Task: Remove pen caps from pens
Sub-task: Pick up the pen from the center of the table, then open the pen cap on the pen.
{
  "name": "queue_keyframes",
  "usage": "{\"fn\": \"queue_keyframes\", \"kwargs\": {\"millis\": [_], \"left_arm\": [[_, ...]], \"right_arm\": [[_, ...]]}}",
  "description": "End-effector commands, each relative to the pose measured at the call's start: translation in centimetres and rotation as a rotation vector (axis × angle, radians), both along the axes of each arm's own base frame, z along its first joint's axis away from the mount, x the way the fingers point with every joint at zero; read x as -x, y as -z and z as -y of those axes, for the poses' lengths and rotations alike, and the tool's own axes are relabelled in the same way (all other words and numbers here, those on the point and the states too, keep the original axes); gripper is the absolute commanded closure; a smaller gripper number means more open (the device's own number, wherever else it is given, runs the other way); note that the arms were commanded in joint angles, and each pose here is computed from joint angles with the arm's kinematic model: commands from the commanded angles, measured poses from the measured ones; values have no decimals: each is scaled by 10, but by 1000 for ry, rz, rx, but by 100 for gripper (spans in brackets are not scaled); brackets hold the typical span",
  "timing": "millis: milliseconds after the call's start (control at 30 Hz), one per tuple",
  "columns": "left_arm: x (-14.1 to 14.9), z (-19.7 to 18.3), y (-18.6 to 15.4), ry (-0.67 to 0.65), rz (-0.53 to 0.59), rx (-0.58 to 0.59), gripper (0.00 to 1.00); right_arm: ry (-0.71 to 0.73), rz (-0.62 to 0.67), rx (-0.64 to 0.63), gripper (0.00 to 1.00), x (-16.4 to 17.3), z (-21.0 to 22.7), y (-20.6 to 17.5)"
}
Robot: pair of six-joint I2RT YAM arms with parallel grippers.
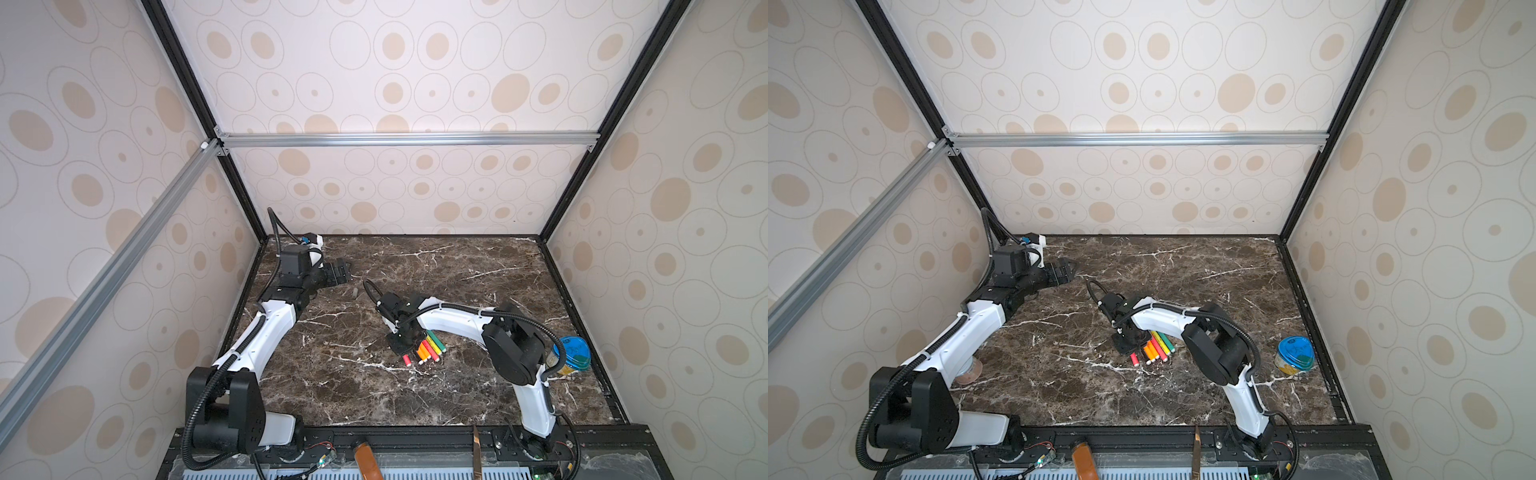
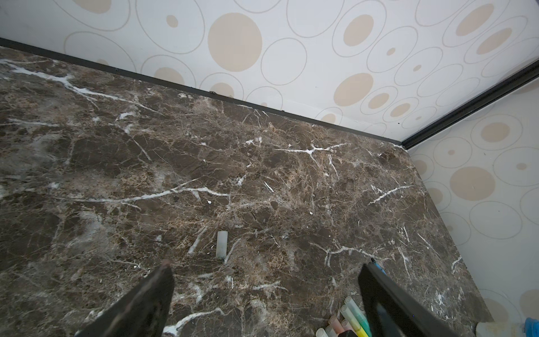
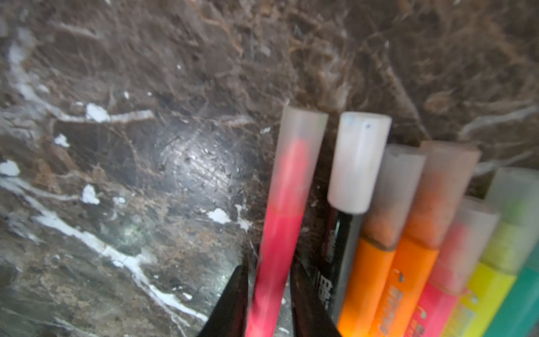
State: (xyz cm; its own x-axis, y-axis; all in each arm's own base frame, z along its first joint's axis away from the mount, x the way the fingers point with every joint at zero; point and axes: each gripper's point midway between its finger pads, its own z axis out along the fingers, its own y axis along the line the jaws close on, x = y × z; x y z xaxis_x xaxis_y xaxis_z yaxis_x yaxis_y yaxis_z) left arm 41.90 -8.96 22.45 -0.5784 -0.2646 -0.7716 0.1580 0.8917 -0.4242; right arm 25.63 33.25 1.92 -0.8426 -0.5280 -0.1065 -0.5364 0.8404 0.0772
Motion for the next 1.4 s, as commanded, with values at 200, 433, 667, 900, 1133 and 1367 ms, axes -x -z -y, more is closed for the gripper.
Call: {"fn": "queue_keyframes", "kwargs": {"millis": [200, 433, 667, 900, 1133, 1367], "left_arm": [[2, -4, -7, 4, 16, -3, 0], [15, 0, 4, 31, -16, 14, 2], [48, 32, 11, 198, -22, 166, 14], [76, 69, -7, 364, 19, 284, 25], [81, 102, 0, 454, -2, 344, 36], [80, 123, 22, 504, -78, 347, 39]], "right_arm": [[-53, 11, -55, 95, 11, -11, -10], [-90, 104, -239, 98, 4, -26, -74], [-71, 119, -450, 100, -9, -24, -118], [-57, 145, -526, 100, -23, -18, -133], [-57, 166, -591, 100, -27, -25, -144], [-57, 203, -614, 100, -28, -23, -152]]}}
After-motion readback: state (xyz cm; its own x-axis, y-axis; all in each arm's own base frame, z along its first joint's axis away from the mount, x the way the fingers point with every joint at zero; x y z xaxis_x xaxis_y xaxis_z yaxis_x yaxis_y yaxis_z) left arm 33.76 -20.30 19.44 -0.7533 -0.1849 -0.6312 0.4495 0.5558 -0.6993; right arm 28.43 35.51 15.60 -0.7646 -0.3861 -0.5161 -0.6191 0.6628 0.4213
